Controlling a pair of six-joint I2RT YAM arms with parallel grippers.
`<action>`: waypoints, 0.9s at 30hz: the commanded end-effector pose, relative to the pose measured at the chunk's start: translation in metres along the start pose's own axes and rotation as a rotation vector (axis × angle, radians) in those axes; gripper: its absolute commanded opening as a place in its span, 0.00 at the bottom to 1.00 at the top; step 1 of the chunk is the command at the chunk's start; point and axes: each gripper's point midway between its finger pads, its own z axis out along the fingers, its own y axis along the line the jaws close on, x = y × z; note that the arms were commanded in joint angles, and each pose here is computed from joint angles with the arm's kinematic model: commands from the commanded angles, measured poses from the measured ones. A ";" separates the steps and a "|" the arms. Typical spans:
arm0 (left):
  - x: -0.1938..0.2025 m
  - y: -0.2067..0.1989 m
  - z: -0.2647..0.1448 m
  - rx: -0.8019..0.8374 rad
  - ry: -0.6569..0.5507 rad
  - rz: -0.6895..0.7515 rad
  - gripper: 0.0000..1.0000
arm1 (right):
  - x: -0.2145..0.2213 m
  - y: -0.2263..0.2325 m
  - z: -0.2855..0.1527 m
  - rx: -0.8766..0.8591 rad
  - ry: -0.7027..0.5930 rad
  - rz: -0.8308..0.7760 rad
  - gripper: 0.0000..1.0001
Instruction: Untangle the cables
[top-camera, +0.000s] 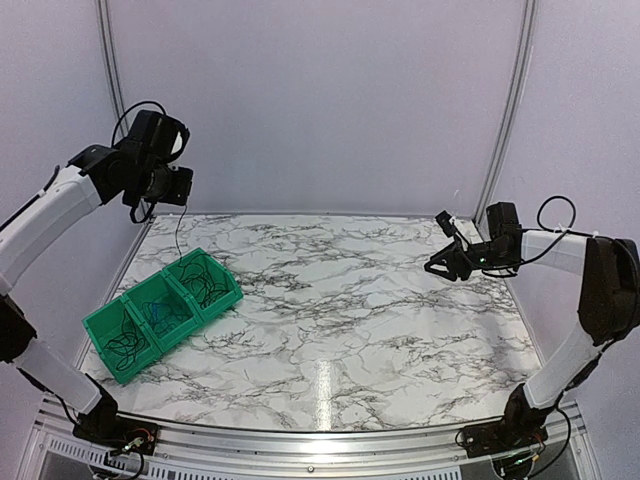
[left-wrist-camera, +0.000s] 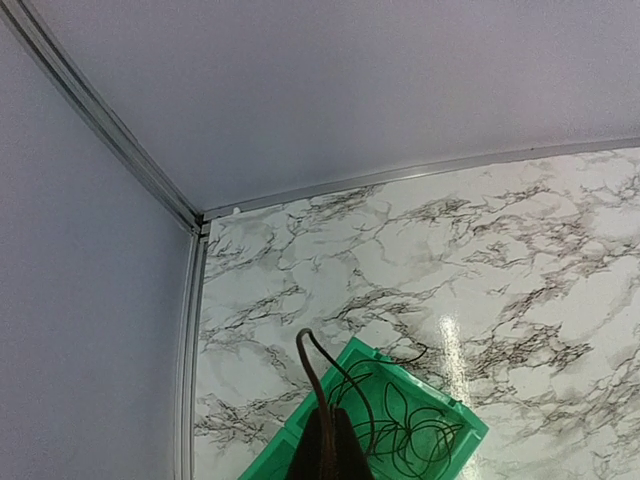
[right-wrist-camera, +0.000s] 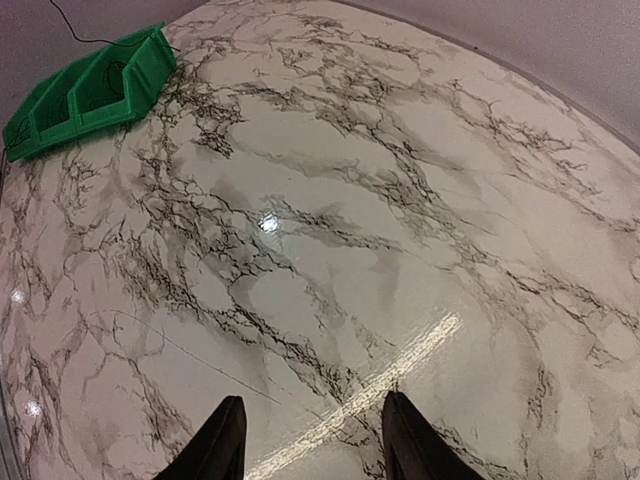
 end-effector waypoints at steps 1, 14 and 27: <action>0.002 0.008 0.020 -0.105 0.023 0.067 0.00 | -0.014 0.000 -0.002 -0.001 -0.015 -0.040 0.47; -0.043 -0.018 -0.036 0.198 -0.153 0.036 0.00 | -0.012 -0.001 0.000 -0.003 -0.007 -0.038 0.47; -0.003 -0.041 -0.050 0.373 -0.105 0.050 0.00 | -0.010 -0.001 0.002 -0.007 0.001 -0.037 0.47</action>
